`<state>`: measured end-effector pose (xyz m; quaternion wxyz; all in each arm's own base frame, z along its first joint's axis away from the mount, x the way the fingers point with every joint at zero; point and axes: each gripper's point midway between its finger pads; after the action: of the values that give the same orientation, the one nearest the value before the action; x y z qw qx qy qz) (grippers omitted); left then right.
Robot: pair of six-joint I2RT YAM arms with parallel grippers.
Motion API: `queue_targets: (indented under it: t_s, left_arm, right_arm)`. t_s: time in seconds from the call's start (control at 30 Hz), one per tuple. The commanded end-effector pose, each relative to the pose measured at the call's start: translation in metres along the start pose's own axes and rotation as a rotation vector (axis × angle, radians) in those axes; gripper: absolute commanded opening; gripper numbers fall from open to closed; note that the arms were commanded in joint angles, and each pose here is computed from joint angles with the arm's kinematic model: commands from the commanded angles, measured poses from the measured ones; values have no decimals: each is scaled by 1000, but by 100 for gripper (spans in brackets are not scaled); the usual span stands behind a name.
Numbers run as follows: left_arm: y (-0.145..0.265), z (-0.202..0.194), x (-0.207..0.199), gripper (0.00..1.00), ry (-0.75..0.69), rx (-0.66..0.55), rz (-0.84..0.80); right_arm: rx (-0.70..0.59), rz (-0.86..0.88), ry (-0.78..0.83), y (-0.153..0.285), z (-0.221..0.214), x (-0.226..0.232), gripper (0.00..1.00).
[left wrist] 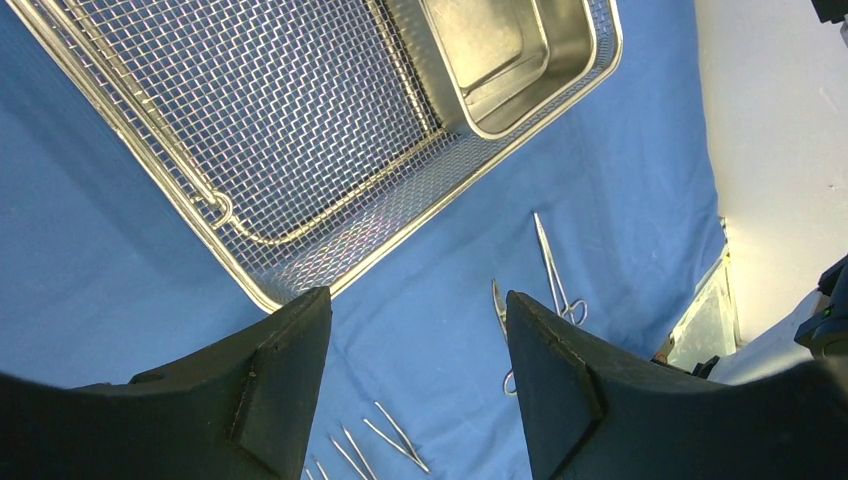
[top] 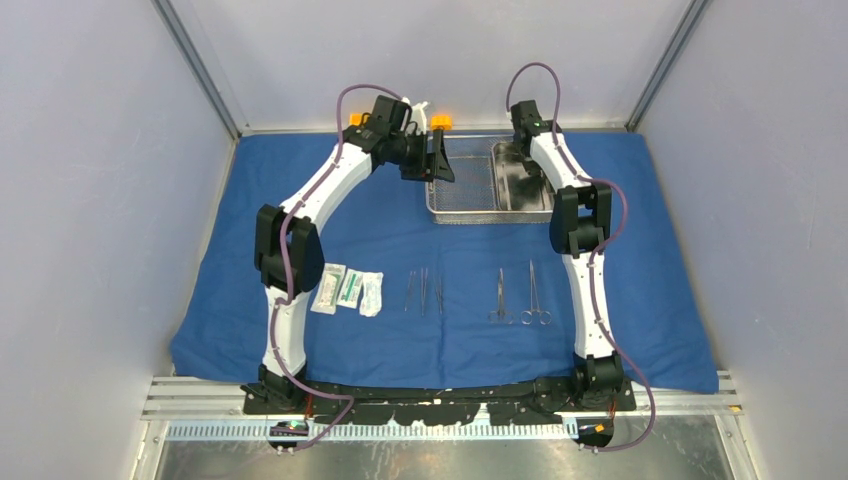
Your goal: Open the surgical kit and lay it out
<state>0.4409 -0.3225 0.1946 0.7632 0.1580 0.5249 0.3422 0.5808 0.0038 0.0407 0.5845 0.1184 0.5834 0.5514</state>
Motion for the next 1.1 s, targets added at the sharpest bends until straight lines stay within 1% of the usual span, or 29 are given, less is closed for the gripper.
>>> queue_targets:
  t_s: [0.0,0.3,0.43,0.6,0.73,1.07]
  left_arm:
    - [1,8,-5,66,-5,-18,-41]
    - [2,6,-6,66,-2,-13,-46]
    - [2,7,-7,67,-2,-15,-51]
    - [2,7,-7,67,-3,-15,-54]
    - [1,6,-8,67,0,-12,-57]
    - [1,6,-8,67,3,-9,-61]
  right_arm:
    - [135,15,18,-32,-43,16,27]
    - [122,49,-11,-33,-40,23,13]
    - [90,66,-30,-25,-32,20,7]
    - [23,79,-76,-5,-15,10,2]
    - [-21,72,-98,11,-5,0,0]
    - [-103,100,-143,41,11,-9,0]
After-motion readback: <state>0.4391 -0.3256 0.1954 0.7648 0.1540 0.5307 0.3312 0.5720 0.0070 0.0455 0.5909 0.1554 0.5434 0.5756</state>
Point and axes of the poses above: each gripper's point midway between its finger pads, its own y axis back along the fingers, its own x axis along the line the jaws close on, z = x × y, and after that the axes turned 14 degrees about y, right-handed
